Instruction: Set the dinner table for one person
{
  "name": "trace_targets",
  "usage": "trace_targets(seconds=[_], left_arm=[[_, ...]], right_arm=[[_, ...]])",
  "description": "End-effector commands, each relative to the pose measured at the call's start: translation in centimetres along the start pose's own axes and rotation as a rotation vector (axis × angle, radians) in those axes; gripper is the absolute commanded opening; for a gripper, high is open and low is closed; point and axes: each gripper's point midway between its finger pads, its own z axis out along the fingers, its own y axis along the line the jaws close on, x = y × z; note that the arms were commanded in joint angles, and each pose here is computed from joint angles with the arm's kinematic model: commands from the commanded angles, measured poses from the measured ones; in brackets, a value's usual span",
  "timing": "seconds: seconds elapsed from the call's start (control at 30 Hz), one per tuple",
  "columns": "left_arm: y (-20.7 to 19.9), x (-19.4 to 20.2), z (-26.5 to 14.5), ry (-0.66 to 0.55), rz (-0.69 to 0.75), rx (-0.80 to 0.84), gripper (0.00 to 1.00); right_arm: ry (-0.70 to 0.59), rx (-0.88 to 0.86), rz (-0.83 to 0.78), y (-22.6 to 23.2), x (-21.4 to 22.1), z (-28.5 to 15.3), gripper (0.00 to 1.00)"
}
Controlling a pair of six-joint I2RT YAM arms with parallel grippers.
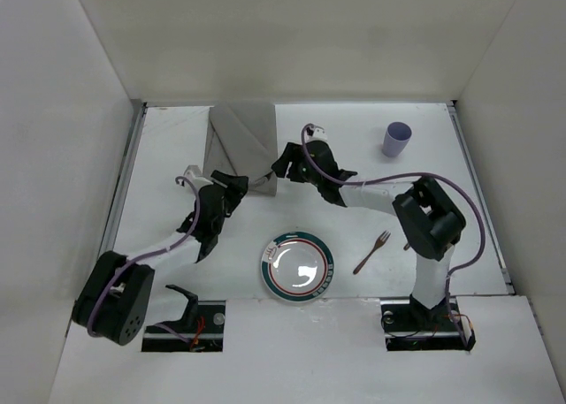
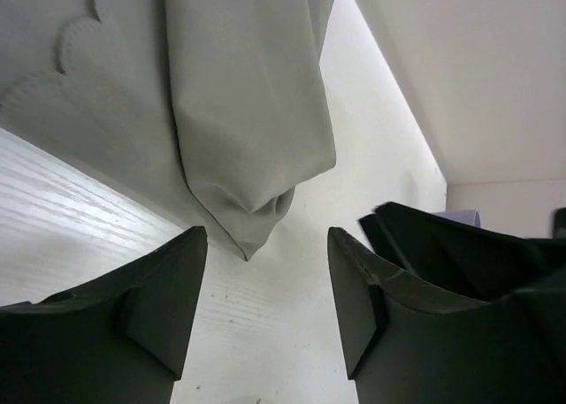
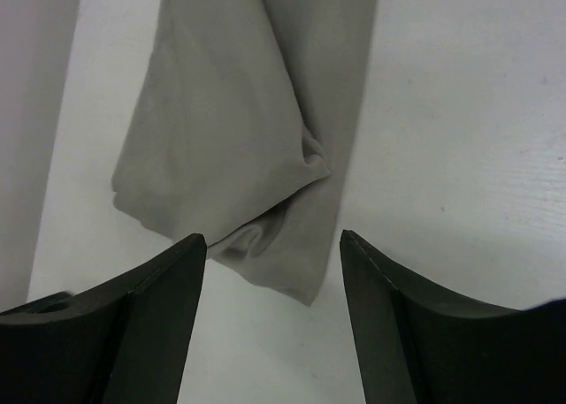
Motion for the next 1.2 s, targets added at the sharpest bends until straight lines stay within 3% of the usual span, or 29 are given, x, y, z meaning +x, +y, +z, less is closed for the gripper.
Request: trace_targets(seconds=[0.0,0.43,0.57,0.73,0.83,0.97,1.17], left_arm=[[2.6,-1.9,-0.7,-0.06,0.027,-0.076,0.55],[8.6,-4.3,1.8,-0.101,0.003,-0.28,0.59],[8.8,-4.3,3.3,-0.092,-0.003,-0.275,0.6],[9.8,-3.7,5.2,-0.06,-0.014,-0.307,0.58],[10.5,-3.4,6.1,-0.055,-0.019,-0.322,0.45],[10.8,-3.4,6.9,-0.059,-0.03,-0.302,0.1],[12.1,-3.2,7.0,-0.067,-0.062,-0.334,0.03]], right_arm=[[-0.005,-0.023,0.038,1.6,-0.5,1.7,0.68],[0.035,0.003,0.056,1.4,0.8,5.8,0.63],[0.037,0.007,0.054,1.3,0.8,6.2,0.55],[0.027,-0.002,0.057,1.3,0.1,6.5,0.38],[0.024,-0.017,0.052,1.7,-0.2,6.4,0.23],[-0.022,-0.027,0.059,2.2,-2.5,4.9,0.1],[-0.182,0.035,0.038,0.5,-8.4,-2.0,0.07]])
